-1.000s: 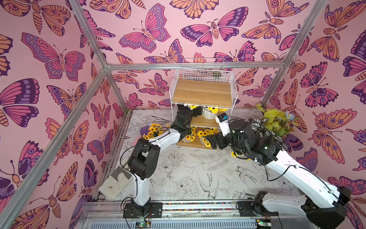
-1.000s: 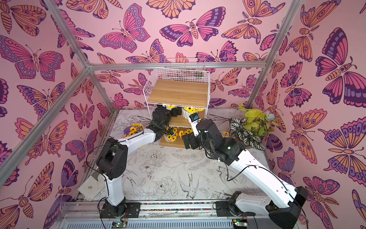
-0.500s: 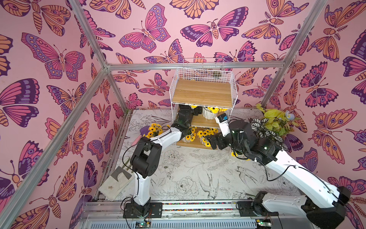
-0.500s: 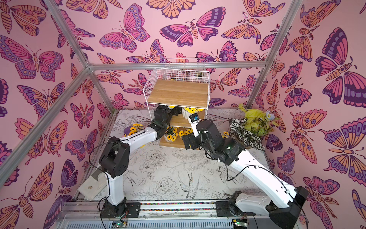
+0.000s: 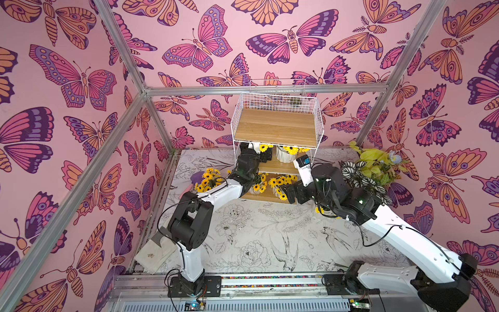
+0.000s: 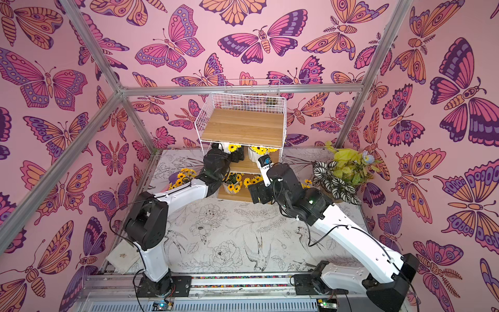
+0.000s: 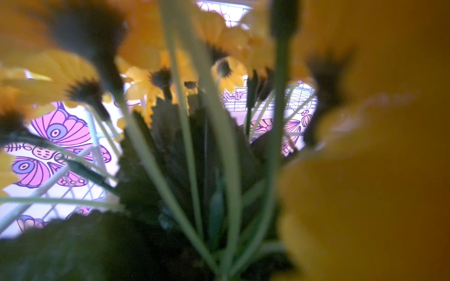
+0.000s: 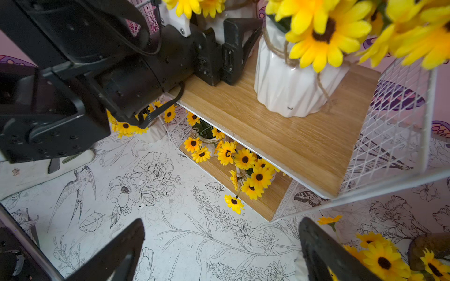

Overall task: Take the sunflower pots off the shelves
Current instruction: Pick up the sunflower pot from the shelf.

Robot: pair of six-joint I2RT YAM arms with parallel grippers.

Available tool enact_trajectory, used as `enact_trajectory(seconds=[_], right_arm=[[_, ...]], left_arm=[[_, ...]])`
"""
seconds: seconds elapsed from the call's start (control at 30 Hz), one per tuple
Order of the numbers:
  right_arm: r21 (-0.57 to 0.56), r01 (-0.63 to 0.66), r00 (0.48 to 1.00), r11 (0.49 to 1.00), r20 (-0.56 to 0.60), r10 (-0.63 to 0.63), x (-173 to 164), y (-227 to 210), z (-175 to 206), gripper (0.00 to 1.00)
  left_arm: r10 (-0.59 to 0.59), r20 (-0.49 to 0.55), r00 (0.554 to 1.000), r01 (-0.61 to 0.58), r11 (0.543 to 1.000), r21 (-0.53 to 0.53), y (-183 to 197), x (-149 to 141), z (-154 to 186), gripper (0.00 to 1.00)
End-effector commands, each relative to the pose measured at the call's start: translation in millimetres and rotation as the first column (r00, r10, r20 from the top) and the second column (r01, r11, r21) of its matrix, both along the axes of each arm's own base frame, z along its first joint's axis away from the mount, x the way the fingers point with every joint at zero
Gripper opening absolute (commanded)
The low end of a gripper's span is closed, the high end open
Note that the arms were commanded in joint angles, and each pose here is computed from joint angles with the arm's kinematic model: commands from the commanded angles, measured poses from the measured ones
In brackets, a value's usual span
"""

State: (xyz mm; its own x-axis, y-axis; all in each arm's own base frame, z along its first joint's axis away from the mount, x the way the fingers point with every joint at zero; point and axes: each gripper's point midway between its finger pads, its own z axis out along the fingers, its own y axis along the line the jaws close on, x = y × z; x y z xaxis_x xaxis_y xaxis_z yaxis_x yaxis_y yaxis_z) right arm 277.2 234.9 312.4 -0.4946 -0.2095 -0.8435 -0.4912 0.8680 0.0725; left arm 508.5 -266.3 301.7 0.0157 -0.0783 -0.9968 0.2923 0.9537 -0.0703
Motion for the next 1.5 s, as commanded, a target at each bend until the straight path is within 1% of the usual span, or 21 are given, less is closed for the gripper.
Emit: enact_trajectory(seconds=[0.0, 0.1, 0.27, 0.43, 0.73, 0.97, 1.2, 1.47], right_arm=[[0.018, 0.012, 1.000, 1.000, 0.023, -0.013, 5, 4, 12, 0.99], [0.016, 0.015, 0.999, 1.000, 0.031, -0.016, 7, 6, 14, 0.99], [0.015, 0.012, 1.000, 1.000, 0.027, -0.012, 10, 9, 13, 0.99], [0.019, 0.016, 0.999, 1.000, 0.033, -0.016, 10, 8, 16, 0.99], [0.015, 0.030, 0.998, 0.999, 0.052, -0.031, 15, 8, 22, 0.99], [-0.006, 0.055, 0.997, 0.998, 0.046, -0.054, 24, 5, 20, 0.99], [-0.003, 0.092, 0.995, 0.996, 0.046, -0.092, 35, -2, 21, 0.99], [-0.031, 0.085, 0.996, 0.996, 0.026, -0.084, 51, 6, 20, 0.99]], left_arm=[[-0.031, -0.047, 0.998, 0.029, 0.999, -0.034, 4, -12, -3, 0.69], [-0.058, -0.069, 0.996, 0.055, 0.997, -0.051, 3, -24, -8, 0.67], [-0.102, -0.072, 0.992, 0.100, 0.995, -0.021, -2, -40, -12, 0.66], [-0.128, -0.094, 0.987, 0.126, 0.992, -0.027, 1, -58, -13, 0.66], [-0.176, -0.109, 0.978, 0.178, 0.984, 0.008, -2, -89, -17, 0.65], [-0.182, -0.158, 0.970, 0.193, 0.979, 0.057, -6, -87, -24, 0.65], [-0.249, -0.189, 0.950, 0.260, 0.965, 0.035, -14, -97, -26, 0.65], [-0.297, -0.214, 0.931, 0.319, 0.945, 0.076, -15, -103, -47, 0.65]])
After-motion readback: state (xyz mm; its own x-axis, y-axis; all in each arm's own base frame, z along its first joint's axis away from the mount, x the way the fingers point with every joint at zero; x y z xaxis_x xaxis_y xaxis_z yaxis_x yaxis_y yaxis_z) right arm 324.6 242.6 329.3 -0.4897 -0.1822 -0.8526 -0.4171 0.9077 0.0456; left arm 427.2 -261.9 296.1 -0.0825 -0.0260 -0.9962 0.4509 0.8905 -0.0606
